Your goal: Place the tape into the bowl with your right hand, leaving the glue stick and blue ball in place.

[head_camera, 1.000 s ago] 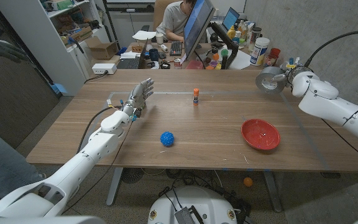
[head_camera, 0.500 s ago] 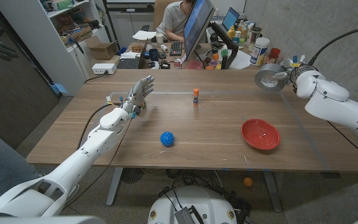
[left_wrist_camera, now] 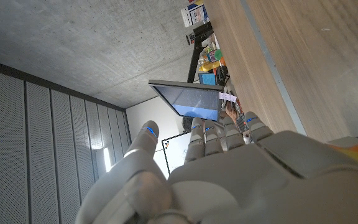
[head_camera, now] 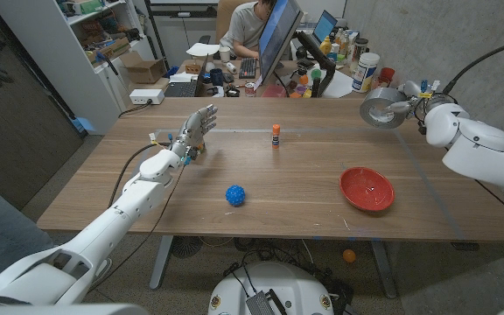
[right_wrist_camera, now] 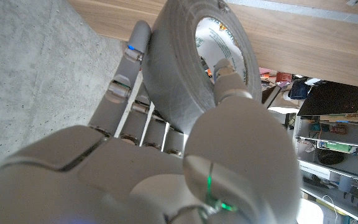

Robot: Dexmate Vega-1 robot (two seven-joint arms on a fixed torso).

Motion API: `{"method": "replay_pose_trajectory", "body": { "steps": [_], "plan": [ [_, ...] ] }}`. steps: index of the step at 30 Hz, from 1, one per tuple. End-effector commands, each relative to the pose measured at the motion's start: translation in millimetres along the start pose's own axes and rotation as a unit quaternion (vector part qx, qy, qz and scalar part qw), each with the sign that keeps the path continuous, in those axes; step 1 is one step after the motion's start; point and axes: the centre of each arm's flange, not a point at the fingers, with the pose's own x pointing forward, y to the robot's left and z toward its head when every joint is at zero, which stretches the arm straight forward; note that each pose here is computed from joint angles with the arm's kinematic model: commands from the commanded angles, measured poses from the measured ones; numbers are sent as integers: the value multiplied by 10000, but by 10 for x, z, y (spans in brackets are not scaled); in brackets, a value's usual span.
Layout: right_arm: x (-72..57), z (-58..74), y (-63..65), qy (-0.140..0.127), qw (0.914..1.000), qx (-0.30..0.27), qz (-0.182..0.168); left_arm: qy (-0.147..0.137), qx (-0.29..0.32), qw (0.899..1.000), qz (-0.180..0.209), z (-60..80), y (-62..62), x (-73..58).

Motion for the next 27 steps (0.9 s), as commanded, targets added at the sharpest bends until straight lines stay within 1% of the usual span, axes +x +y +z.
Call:
{"method": "replay_pose_trajectory", "body": {
  "steps": [1,2,6,13,17,27],
  "plan": [
    [-222,-30,-7,-278,9996,53,34,20,41,9999,-94,16,-33,31],
    [-259,-49,-3,-303,9995,71,32,21,53,9999,-104,22,-36,31],
    [-331,-75,-8,-439,9990,23,92,18,68,9999,-114,36,-39,29],
    [-458,-98,-30,-489,9988,-6,52,15,78,9998,-160,47,-63,36],
    [-530,-94,-47,-553,9984,40,60,21,60,9998,-171,38,-76,25],
    [-669,-53,-50,-601,9981,-160,26,4,76,9998,-205,49,-96,42]
  ]
}}
